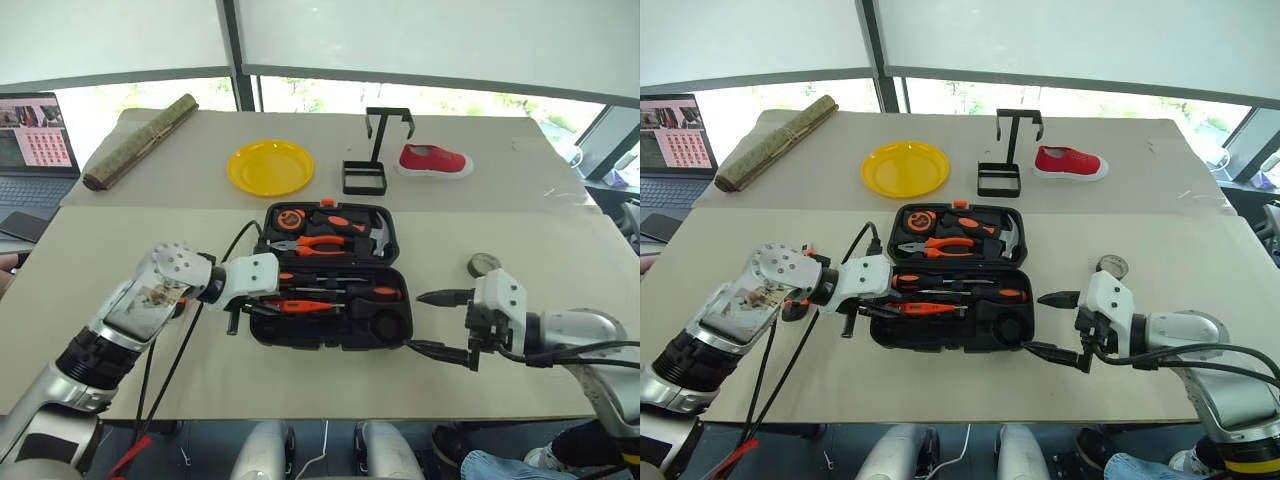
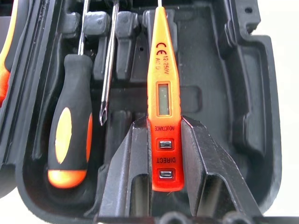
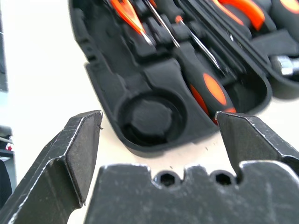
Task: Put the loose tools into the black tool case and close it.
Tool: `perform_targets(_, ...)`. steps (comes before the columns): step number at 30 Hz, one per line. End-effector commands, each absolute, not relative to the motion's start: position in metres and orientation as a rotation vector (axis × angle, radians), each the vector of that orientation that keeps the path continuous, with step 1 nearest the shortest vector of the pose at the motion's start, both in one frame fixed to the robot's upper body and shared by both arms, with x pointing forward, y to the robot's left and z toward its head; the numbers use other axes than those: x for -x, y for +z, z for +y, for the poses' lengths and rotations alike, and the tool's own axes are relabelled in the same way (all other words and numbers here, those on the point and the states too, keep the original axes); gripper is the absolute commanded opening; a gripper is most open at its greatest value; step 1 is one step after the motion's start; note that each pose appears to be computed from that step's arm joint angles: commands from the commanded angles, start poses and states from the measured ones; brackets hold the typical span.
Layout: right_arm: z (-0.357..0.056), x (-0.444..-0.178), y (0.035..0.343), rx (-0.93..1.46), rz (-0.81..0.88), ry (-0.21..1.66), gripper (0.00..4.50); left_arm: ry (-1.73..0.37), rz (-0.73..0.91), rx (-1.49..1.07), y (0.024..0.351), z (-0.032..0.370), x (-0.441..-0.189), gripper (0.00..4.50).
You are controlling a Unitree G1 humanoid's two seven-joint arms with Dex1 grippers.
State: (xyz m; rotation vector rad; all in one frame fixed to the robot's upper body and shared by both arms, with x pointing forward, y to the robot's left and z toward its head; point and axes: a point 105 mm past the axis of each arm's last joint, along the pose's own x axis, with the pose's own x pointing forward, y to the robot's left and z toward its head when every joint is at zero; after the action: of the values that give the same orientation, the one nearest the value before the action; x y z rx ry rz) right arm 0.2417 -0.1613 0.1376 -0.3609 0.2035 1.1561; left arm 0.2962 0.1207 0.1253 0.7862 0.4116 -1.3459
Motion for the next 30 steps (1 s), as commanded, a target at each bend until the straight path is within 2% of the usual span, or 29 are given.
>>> perform_targets(1,-0.156,-0.236,0.158,0.371,0.114,1.189,4.50,-1.336,0.435,-0.827,0.134,0.124,-0.297,0.43)
perform_targets(8,-0.151,-0.236,0.165,0.366,0.105,1.193,4.50,-1.292,0.472,-0.885,0.137,0.130,-0.301,0.43)
perform_targets(19,-0.143,-0.237,0.171,0.365,0.109,1.198,4.50,-1.301,0.522,-0.967,0.124,0.128,-0.302,0.43)
perform_targets(30,-0.138,-0.237,0.173,0.355,0.112,1.204,4.50,-1.320,0.591,-0.970,0.118,0.115,-0.305,0.43)
